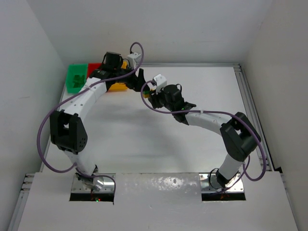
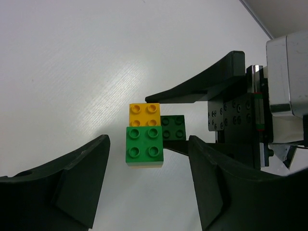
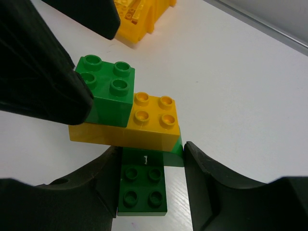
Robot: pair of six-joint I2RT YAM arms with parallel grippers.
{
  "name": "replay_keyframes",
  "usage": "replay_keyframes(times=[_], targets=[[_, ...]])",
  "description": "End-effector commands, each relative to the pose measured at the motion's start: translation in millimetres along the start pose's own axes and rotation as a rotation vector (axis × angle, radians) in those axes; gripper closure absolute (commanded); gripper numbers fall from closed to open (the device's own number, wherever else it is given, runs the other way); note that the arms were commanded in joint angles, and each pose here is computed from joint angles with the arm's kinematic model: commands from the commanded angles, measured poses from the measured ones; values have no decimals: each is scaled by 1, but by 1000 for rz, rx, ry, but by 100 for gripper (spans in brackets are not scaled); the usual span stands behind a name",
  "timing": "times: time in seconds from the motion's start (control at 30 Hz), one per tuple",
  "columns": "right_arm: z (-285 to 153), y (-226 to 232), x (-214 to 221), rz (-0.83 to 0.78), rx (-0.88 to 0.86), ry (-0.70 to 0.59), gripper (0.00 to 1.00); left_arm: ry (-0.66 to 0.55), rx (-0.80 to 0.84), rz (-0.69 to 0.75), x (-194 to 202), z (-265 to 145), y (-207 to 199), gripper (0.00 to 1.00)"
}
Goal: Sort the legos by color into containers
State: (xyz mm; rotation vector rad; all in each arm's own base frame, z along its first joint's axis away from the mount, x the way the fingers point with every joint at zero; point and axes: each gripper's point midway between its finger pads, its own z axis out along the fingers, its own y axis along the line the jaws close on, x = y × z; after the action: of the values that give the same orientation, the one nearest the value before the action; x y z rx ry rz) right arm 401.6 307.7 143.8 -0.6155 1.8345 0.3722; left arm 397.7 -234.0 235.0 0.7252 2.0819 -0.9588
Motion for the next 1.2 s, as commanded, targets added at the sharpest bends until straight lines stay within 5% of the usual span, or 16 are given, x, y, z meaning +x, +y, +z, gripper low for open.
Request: replay_keyframes(times=[0.0,0.4,0.77,0.9,0.93,1.03,1.17], targets=[[-3,7,-46,27,-40,-131,100,-30,-6,34,-18,-3,-9,37],[1,9,-50,20,-49,-130,100,0,-31,59,-8,-3,-3,53],[1,8,-50,16,-41,-125,100,28,15,57,1,-2,-14,51],[1,8,-50,16,-41,-125,100,25,8,58,-1,-1,-14,70],[1,8,-49,16,-41,-124,100,26,11,53,0,0,-15,83],[0,7,-50,16,-38,-125,100,38,19,34,4,2,-17,100],[-1,6,-45,4,-38,-110,100,27,-3,29,0,2,-15,100]])
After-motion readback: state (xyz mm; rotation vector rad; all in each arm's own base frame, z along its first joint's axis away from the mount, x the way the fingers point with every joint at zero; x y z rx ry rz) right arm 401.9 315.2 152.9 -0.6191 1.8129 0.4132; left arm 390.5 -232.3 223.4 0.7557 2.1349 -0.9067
